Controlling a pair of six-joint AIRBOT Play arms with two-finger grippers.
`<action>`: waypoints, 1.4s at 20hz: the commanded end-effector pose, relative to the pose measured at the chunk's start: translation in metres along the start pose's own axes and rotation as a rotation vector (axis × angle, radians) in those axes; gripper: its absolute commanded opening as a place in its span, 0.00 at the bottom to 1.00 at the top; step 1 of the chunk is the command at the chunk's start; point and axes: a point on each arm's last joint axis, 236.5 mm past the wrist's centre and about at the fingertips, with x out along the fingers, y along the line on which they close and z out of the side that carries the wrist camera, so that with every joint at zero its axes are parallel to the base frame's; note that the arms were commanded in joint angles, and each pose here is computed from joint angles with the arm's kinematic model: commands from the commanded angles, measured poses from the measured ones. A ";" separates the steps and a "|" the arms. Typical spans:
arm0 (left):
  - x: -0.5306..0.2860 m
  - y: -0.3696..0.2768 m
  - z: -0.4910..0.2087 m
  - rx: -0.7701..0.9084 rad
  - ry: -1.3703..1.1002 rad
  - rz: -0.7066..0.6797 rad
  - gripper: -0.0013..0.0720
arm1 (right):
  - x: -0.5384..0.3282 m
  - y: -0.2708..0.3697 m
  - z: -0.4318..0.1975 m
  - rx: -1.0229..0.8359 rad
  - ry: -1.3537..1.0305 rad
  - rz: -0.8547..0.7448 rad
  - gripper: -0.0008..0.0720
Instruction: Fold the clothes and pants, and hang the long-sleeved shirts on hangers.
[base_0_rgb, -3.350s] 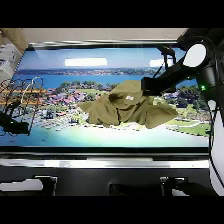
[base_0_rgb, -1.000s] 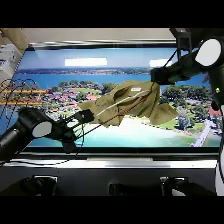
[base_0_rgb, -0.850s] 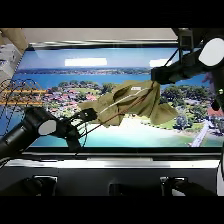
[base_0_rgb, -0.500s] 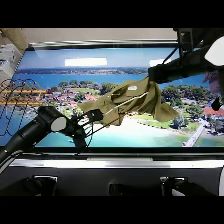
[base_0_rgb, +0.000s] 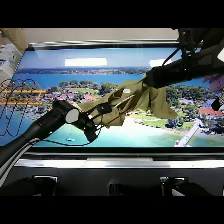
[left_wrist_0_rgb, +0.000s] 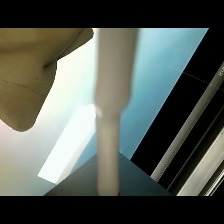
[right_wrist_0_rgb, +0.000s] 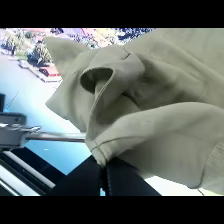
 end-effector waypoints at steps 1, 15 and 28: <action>0.013 0.003 0.007 -0.011 0.004 -0.009 0.05 | -0.003 0.007 -0.007 -0.006 0.027 0.022 0.05; 0.012 0.004 0.050 0.099 -0.143 0.073 0.05 | 0.009 -0.005 -0.009 0.137 0.054 -0.007 0.88; 0.012 0.003 0.049 0.162 -0.137 0.075 0.05 | -0.124 -0.277 -0.101 0.522 0.078 -0.426 0.80</action>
